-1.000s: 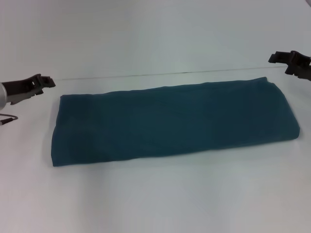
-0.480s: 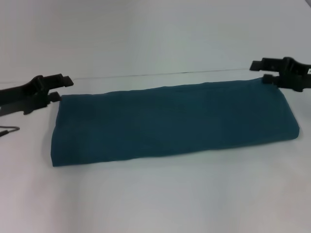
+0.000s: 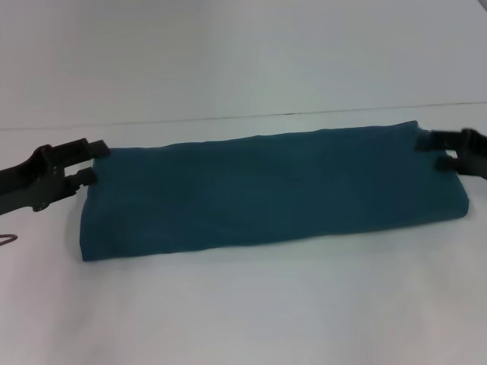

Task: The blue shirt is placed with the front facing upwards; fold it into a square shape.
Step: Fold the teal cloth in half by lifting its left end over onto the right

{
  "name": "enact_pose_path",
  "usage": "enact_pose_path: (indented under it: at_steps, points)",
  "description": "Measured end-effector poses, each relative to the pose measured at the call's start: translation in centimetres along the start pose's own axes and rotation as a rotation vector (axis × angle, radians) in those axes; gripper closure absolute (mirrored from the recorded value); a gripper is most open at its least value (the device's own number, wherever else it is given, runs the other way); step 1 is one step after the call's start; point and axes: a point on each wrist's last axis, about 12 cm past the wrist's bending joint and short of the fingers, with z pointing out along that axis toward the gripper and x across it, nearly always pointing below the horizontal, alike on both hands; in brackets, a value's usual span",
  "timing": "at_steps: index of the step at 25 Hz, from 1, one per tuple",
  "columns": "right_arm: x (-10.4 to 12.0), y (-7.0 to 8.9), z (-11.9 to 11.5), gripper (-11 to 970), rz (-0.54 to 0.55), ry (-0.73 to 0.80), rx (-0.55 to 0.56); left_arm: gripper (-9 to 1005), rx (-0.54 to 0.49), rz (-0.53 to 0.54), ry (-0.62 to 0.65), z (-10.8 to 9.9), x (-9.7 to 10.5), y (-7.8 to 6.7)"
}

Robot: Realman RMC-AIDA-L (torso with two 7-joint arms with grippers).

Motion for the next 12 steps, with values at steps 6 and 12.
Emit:
enact_pose_path:
  at_steps: [6,12]
  points:
    - [0.6,-1.6,1.5,257,-0.025,0.014,0.166,353,0.008,-0.003,0.009,0.3,0.3,0.0]
    - [0.8,-1.7,2.1,258,-0.039,0.008,0.200,353,0.010,-0.009,0.012,0.6,0.4,0.1]
